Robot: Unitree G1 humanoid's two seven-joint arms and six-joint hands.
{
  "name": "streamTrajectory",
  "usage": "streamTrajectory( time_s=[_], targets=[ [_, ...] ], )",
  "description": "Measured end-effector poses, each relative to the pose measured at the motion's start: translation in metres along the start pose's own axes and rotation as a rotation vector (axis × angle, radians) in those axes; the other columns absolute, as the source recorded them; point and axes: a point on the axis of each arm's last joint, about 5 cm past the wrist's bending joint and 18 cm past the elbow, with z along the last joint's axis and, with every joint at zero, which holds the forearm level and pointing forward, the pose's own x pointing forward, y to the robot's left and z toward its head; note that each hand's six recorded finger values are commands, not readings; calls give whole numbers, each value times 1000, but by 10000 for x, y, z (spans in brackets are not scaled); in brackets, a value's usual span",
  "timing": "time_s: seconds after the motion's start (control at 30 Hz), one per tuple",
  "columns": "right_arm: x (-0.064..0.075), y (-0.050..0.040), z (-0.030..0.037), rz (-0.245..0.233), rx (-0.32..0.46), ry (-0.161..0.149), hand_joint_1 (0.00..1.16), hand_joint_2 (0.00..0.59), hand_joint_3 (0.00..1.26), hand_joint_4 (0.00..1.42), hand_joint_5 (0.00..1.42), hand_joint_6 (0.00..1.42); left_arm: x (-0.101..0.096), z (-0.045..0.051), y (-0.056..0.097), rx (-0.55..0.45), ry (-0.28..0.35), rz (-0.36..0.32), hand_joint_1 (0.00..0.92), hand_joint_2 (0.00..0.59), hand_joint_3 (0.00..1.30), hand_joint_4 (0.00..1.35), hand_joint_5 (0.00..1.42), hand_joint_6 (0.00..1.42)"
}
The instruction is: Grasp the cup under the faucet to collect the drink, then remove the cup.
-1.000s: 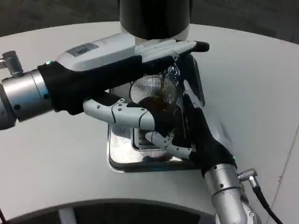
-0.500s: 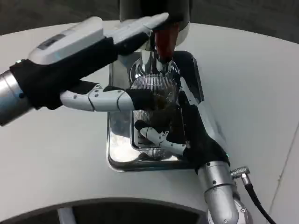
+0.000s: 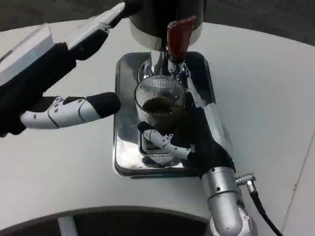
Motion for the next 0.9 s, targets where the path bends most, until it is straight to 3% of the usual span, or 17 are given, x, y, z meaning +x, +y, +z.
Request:
streamTrajectory(
  time_s=[0.13, 0.3, 0.37, 0.43, 0.5, 0.6, 0.9],
  targets=[
    [31, 31, 10, -8, 14, -1, 729, 193, 0, 0, 0, 24, -48, -4, 0, -1, 17, 6, 0, 167, 0, 0, 0, 0],
    [66, 62, 7, -33, 67, 1, 815, 193, 27, 155, 120, 171, -66, -9, -14, -7, 28, 3, 0, 169, 0, 0, 0, 0],
    [68, 79, 5, -50, 78, -3, 850, 193, 86, 249, 212, 272, -66, -10, -14, -8, 29, 3, 0, 169, 0, 0, 0, 0],
    [69, 98, -4, -65, 87, -1, 909, 199, 215, 402, 405, 524, -66, -11, -14, -10, 31, 3, 0, 170, 0, 0, 0, 0],
    [74, 102, -7, -80, 111, -6, 985, 198, 291, 491, 511, 642, -66, -13, -15, -12, 34, 3, 0, 171, 0, 0, 0, 0],
    [88, 102, -22, -100, 118, -11, 1008, 198, 367, 592, 623, 784, -65, -15, -14, -14, 36, 3, 0, 171, 0, 0, 0, 0],
    [115, 98, -39, -165, 120, -21, 1115, 165, 560, 735, 869, 1145, -64, -22, -14, -22, 47, 3, 0, 173, 0, 0, 0, 0]
  ],
)
